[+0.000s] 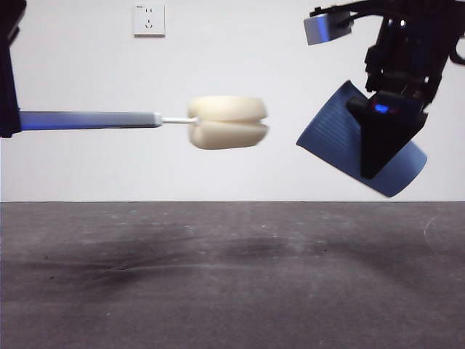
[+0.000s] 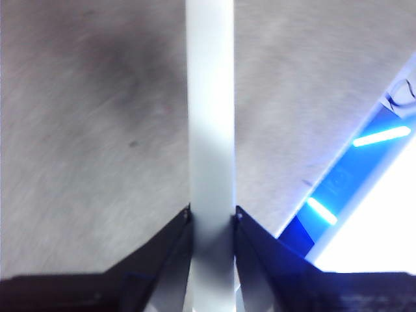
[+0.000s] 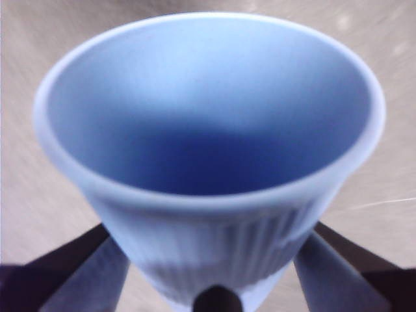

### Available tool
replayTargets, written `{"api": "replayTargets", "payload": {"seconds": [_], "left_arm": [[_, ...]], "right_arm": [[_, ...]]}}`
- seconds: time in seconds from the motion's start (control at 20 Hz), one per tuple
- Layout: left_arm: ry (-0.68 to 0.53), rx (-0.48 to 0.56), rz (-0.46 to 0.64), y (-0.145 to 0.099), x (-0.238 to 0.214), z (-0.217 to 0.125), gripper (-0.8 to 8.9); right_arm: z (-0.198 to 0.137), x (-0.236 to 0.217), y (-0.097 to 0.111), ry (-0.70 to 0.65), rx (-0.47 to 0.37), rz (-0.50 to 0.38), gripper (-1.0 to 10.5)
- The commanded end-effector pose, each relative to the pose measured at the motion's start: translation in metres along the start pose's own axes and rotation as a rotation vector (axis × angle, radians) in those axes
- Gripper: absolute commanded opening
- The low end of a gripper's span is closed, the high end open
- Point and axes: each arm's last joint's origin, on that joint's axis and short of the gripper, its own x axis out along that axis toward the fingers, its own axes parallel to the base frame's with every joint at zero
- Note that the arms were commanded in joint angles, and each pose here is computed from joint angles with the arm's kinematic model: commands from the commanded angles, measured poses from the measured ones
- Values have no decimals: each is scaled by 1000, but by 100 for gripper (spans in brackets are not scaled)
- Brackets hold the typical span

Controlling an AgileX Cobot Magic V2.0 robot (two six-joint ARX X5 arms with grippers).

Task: Pick up the cup brush,pick up the cup,insert the brush into the cup,clean the cup,put the cup brush back,put the cup back to the fixed position on the table

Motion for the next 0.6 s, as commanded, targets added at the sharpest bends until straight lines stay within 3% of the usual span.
{"api": "replayTargets", "payload": {"seconds": [0.05,0.25,0.6], "left_arm": [[-21,37,2,-3,0,3,-12],[-20,60,-10,-8,1,5,-12],[24,111,-46,-20,16,15,-12]], "right_arm": [[1,-2,6,47,-170,-23,-13],[6,-5,16,97,-319,-68,-13],[16,-7,31,120,-485,-107,-13]]}}
